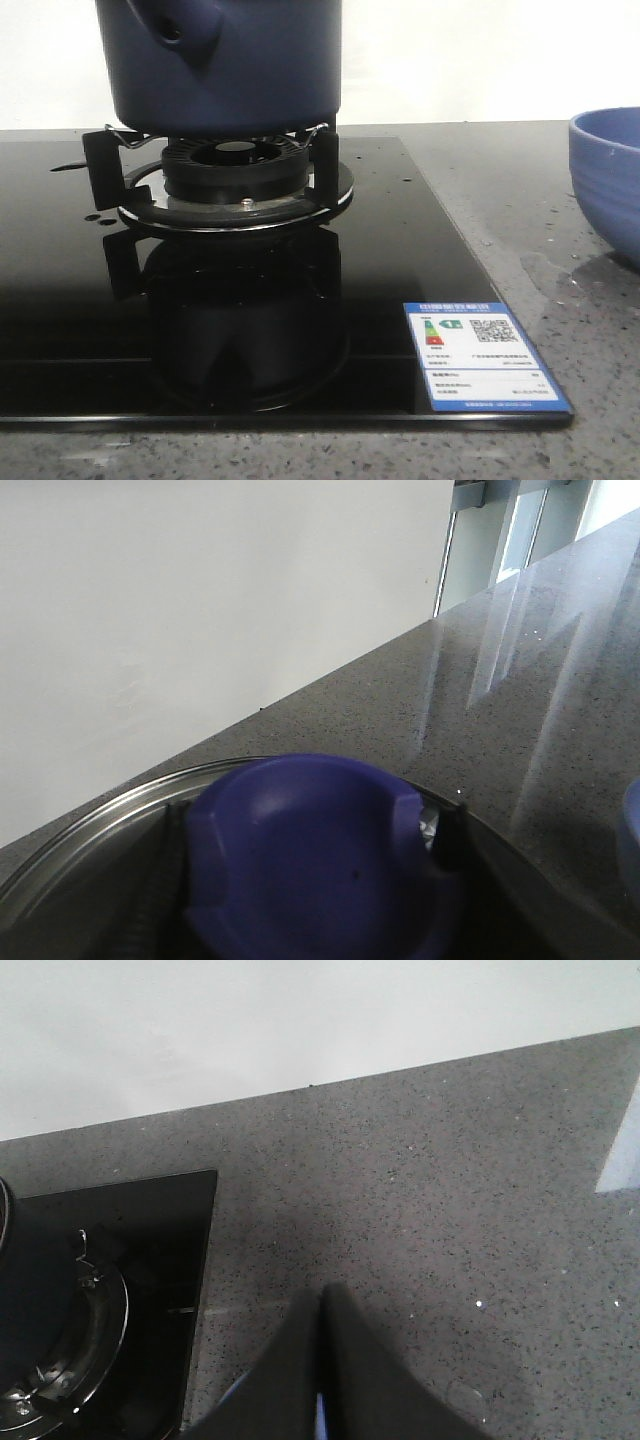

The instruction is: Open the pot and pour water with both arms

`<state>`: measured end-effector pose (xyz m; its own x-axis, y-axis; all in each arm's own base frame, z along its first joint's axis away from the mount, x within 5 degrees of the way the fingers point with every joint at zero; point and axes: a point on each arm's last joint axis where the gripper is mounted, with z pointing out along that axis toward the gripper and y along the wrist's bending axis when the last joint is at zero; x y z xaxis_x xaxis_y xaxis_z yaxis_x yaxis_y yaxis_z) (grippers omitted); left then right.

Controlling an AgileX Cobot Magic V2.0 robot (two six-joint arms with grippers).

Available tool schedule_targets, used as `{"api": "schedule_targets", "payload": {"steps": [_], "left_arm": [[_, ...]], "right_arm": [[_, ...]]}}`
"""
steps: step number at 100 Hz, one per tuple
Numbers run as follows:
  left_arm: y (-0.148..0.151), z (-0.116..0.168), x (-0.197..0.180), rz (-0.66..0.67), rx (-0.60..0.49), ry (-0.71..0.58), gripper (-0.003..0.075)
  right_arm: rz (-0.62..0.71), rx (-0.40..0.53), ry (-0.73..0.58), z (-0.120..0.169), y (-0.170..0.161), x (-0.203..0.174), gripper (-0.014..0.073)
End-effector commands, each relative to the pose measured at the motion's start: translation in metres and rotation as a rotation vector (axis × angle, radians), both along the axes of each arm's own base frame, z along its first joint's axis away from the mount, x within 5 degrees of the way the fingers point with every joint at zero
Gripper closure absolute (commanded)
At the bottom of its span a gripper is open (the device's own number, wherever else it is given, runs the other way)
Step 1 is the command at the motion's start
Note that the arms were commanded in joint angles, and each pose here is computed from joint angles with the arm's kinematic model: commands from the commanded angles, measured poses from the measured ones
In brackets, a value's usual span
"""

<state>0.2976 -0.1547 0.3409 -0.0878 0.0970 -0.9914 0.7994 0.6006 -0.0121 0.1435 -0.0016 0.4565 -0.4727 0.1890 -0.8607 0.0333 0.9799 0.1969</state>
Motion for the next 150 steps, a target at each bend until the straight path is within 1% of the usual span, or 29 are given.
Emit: {"api": "schedule_targets", "payload": {"steps": [1,8,10,13,19,20,25,29,38,48,57,62,68,69,70,73,75,76,79,84,90,91,93,98,103,117,128,135,150], "left_arm": [[-0.001,0.028,-0.009,-0.049,-0.113,-0.052,0.0457],[-0.001,0.028,-0.010,-0.051,-0.118,-0.047,0.0385],[-0.001,0.028,-0.010,-0.050,-0.119,-0.045,0.0344],[-0.001,0.028,-0.010,-0.050,-0.125,-0.037,0.0312],[0.000,0.030,-0.010,-0.038,-0.135,-0.026,0.0212],[0.000,0.030,-0.010,-0.036,-0.136,-0.024,0.0212],[0.002,0.033,-0.012,-0.024,-0.142,-0.023,0.0158],[0.005,0.038,-0.015,-0.015,-0.146,-0.038,0.0141],[0.010,0.051,-0.024,-0.006,-0.159,-0.073,0.0143],[0.023,0.071,-0.038,0.021,-0.211,-0.091,0.0146],[0.037,0.088,-0.057,0.045,-0.276,-0.093,0.0197],[0.044,0.094,-0.072,0.057,-0.282,-0.106,0.0257],[0.052,0.096,-0.092,0.071,-0.252,-0.136,0.0370],[0.053,0.096,-0.095,0.073,-0.255,-0.138,0.0370],[0.055,0.098,-0.100,0.073,-0.246,-0.153,0.0393],[0.058,0.095,-0.110,0.083,-0.231,-0.157,0.0441],[0.061,0.093,-0.118,0.095,-0.216,-0.166,0.0489],[0.062,0.093,-0.121,0.098,-0.219,-0.167,0.0489],[0.066,0.089,-0.133,0.119,-0.208,-0.179,0.0547],[0.073,0.086,-0.152,0.145,-0.206,-0.206,0.0620],[0.079,0.074,-0.170,0.177,-0.202,-0.216,0.0698],[0.081,0.071,-0.174,0.183,-0.203,-0.220,0.0726],[0.082,0.068,-0.178,0.191,-0.204,-0.223,0.0743],[0.088,0.058,-0.194,0.211,-0.216,-0.233,0.0741],[0.092,0.042,-0.204,0.229,-0.229,-0.208,0.0741],[0.098,0.005,-0.226,0.243,-0.234,-0.190,0.0741],[0.102,-0.017,-0.236,0.267,-0.234,-0.188,0.0741],[0.103,-0.025,-0.240,0.274,-0.235,-0.190,0.0741],[0.103,-0.028,-0.245,0.255,-0.242,-0.200,0.0741]], "right_arm": [[-0.006,-0.004,-0.104,0.015,0.000,-0.003,0.0657],[-0.006,-0.004,-0.104,0.015,0.000,-0.003,0.0657],[-0.006,-0.004,-0.104,0.015,0.000,-0.003,0.0657],[-0.006,-0.004,-0.104,0.015,0.000,-0.003,0.0657],[-0.006,-0.004,-0.103,0.015,0.000,-0.003,0.0657],[-0.006,-0.004,-0.103,0.015,0.000,-0.003,0.0657],[-0.006,-0.004,-0.101,0.015,0.000,-0.002,0.0657],[-0.006,-0.003,-0.100,0.014,0.000,-0.002,0.0657],[-0.008,-0.005,-0.106,0.015,0.000,-0.002,0.0657],[0.016,-0.054,-0.133,0.017,0.001,-0.005,0.0657],[0.060,-0.089,-0.155,0.014,0.005,-0.015,0.0657],[0.095,-0.121,-0.166,0.009,0.009,-0.022,0.0657],[0.146,-0.161,-0.168,-0.004,0.013,-0.032,0.0657],[0.150,-0.165,-0.170,-0.006,0.013,-0.033,0.0657],[0.157,-0.175,-0.177,-0.007,0.014,-0.036,0.0657],[0.183,-0.191,-0.171,-0.017,0.016,-0.039,0.0657],[0.197,-0.200,-0.170,-0.024,0.016,-0.043,0.0657],[0.200,-0.203,-0.175,-0.026,0.017,-0.044,0.0657],[0.215,-0.218,-0.189,-0.035,0.018,-0.051,0.0657],[0.231,-0.225,-0.205,-0.051,0.019,-0.060,0.0657],[0.240,-0.219,-0.225,-0.074,0.019,-0.069,0.0657],[0.240,-0.219,-0.238,-0.076,0.019,-0.073,0.0657],[0.243,-0.217,-0.249,-0.083,0.019,-0.077,0.0657],[0.254,-0.199,-0.277,-0.098,0.020,-0.087,0.0657],[0.268,-0.178,-0.302,-0.113,0.020,-0.096,0.0659],[0.283,-0.147,-0.404,-0.139,0.019,-0.118,0.0659],[0.282,-0.146,-0.462,-0.147,0.018,-0.130,0.0659],[0.277,-0.147,-0.488,-0.148,0.017,-0.134,0.0659],[0.278,-0.148,-0.498,-0.149,0.017,-0.137,0.0659]]}}
